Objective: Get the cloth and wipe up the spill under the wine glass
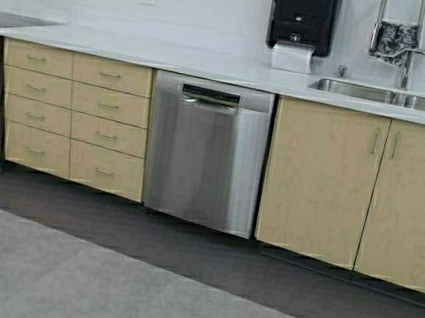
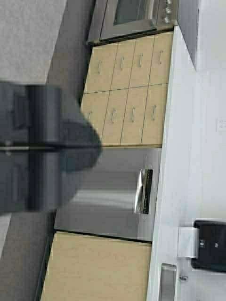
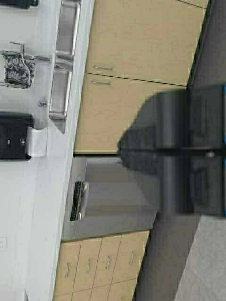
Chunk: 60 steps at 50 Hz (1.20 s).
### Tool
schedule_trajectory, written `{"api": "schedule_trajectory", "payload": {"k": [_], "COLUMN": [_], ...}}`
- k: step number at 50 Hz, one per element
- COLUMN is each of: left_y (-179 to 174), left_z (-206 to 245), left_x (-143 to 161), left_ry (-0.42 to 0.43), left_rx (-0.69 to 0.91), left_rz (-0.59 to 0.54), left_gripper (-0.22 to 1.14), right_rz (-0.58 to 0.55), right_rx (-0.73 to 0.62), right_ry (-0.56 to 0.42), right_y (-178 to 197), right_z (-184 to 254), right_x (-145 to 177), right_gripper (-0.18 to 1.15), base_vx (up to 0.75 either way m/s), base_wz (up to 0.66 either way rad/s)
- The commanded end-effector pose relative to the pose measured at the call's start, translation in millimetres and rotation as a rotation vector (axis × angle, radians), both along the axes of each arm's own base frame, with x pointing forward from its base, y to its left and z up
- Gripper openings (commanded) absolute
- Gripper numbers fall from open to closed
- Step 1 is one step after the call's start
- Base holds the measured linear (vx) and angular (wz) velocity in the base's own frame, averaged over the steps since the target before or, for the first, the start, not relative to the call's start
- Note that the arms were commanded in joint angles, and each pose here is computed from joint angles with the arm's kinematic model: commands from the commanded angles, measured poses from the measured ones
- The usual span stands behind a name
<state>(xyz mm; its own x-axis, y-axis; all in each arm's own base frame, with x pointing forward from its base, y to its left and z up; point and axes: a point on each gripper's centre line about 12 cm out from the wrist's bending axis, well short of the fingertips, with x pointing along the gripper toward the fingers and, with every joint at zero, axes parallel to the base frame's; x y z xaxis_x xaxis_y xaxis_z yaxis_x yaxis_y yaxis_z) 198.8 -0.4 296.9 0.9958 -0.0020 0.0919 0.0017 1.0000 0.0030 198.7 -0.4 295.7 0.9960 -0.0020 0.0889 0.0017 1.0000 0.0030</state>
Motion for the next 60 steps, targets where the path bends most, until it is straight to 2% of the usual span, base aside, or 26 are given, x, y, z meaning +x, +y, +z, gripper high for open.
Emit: {"api": "schedule_trajectory", "payload": {"k": [1,7,34,60], "left_y": [-1.8,-1.7,-1.7,-1.8], "left_z": [5.2,5.5,-0.2,3.5], "left_x": [-2.2,-2.3,-0.1,-4.4], "left_ry": [-0.023,-0.026,-0.015,-0.056], "left_rx": [-0.018,-0.023,-0.046,-0.063], "left_rz": [-0.011,-0.011,-0.013,-0.017], "left_gripper": [0.00,0.02,0.02,0.02], "right_rz": [-0.002,-0.001,-0.001,0.000], "right_rx": [-0.002,0.002,0.000,0.009], "right_ry": [-0.002,-0.005,-0.005,-0.054], "right_y": [-0.3,-0.3,-0.3,-0.3], "right_z": [1.2,2.5,2.9,13.8], "right_x": [1.8,2.0,2.1,-3.9], "right_gripper": [0.01,0.06,0.06,0.06], "base_vx": [0.05,0.06,0.14,0.26], "base_wz": [0.00,-0.01,-0.07,-0.10]}}
